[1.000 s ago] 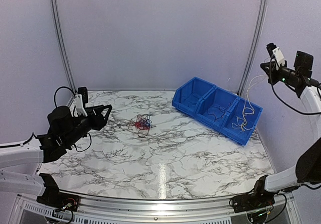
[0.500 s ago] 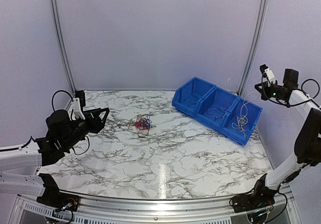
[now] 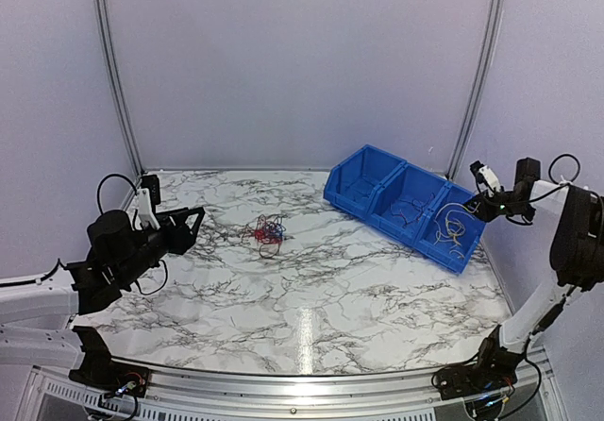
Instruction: Untangle the cables
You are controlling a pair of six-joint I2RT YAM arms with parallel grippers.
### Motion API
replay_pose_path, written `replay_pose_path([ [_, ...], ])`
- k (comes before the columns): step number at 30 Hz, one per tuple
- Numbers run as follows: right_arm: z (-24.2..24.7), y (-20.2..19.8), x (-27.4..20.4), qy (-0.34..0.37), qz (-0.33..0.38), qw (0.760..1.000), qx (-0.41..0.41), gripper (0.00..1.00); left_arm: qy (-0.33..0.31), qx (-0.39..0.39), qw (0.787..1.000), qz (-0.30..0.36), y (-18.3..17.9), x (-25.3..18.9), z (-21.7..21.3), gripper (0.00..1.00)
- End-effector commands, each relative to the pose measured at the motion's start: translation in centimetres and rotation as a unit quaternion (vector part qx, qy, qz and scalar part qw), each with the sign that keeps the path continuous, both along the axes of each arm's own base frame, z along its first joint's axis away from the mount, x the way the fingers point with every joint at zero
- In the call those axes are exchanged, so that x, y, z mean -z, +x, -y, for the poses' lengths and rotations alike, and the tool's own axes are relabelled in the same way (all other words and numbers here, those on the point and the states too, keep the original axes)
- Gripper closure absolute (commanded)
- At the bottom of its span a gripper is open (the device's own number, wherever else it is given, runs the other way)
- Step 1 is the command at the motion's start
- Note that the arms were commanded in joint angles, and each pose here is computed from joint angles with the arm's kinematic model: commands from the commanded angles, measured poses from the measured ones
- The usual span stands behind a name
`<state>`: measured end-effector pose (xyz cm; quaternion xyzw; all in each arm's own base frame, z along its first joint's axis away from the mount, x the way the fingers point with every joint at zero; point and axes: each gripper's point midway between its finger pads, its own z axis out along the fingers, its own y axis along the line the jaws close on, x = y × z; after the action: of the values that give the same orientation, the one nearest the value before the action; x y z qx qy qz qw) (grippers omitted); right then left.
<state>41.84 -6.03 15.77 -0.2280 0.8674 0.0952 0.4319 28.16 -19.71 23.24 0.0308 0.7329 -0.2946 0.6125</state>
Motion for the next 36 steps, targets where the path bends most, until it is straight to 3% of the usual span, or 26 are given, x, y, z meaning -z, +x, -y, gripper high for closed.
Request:
replay_pose_path([
  [1, -0.1, -1.7, -0.2, -0.011, -0.036, 0.999, -0.014, 0.59, 0.005, 0.004, 1.0, -0.005, 0.0, 0.4, 0.3, 0.49],
  [6, -0.1, -3.6, -4.2, -0.053, -0.004, 0.999, 0.001, 0.3, 0.0, 0.01, 1.0, -0.008, -0.3, 0.5, 0.4, 0.49],
  [8, 0.3, -4.1, -4.7, -0.077, -0.023, 0.997, 0.008, 0.24, -0.001, 0.01, 1.0, -0.008, -0.4, 0.4, 0.2, 0.49],
  [12, 2.0, -4.4, -4.2, -0.125, -0.099, 0.987, 0.021, 0.24, 0.001, 0.005, 1.0, -0.006, -0.5, 0.2, -0.1, 0.48],
  [16, 4.8, -2.3, -2.0, -0.151, -0.174, 0.972, 0.052, 0.24, 0.003, 0.006, 1.0, -0.012, -0.3, 0.4, 0.1, 0.48],
  [20, 6.8, -2.6, 2.9, -0.257, -0.265, 0.926, 0.083, 0.25, 0.0, 0.017, 1.0, -0.024, -0.2, 0.8, 0.8, 0.48],
  [29, 6.5, -4.0, 0.0, -0.33, -0.252, 0.905, 0.088, 0.2, 0.014, 0.043, 0.999, -0.022, -0.7, 1.1, 1.9, 0.48],
  [33, 7.1, -5.2, -1.2, -0.375, -0.263, 0.885, 0.087, 0.21, 0.047, 0.103, 0.993, -0.01, -1.6, 1.3, 4.7, 0.48],
  [36, 8.0, -6.2, -2.3, -0.45, -0.251, 0.853, 0.087, 0.19, 0.084, 0.145, 0.986, 0.007, -2.6, 1.6, 7.3, 0.48],
])
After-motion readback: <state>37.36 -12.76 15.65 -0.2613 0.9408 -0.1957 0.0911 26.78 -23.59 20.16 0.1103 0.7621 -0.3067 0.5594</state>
